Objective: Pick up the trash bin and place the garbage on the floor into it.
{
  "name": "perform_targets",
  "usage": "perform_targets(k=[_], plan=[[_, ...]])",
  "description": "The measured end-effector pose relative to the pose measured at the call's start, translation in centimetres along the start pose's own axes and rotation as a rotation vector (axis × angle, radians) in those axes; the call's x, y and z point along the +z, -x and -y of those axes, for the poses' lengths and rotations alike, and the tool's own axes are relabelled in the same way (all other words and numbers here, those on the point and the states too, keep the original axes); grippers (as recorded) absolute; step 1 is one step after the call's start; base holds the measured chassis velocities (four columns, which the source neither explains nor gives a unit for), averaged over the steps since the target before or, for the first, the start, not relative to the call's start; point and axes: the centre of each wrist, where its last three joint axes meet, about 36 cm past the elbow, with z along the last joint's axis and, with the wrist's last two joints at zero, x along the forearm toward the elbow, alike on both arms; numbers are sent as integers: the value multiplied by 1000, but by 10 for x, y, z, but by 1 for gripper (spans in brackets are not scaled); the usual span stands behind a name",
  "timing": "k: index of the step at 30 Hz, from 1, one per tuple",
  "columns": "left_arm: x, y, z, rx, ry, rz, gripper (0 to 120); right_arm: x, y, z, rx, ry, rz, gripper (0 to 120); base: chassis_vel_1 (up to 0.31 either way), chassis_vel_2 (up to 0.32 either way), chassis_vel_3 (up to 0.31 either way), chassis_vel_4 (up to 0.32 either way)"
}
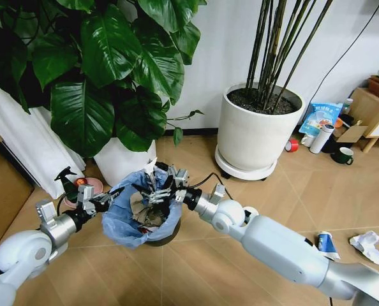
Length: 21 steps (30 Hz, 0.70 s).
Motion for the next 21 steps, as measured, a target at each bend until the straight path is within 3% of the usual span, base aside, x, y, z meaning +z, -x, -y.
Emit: perform_targets(k=[12, 16, 21], plan=[[-6, 3, 1, 6, 2, 14, 0, 0, -26, -20, 10, -24, -88, 100, 0, 0, 0, 0], [-7, 5, 3, 9, 2, 16, 0, -4, -27, -5, 6, -145, -130, 100, 0, 0, 0, 0], [-5, 5, 3, 8, -1, 14, 0, -27, -24, 18, -93, -399, -183, 100, 0, 0, 0, 0]])
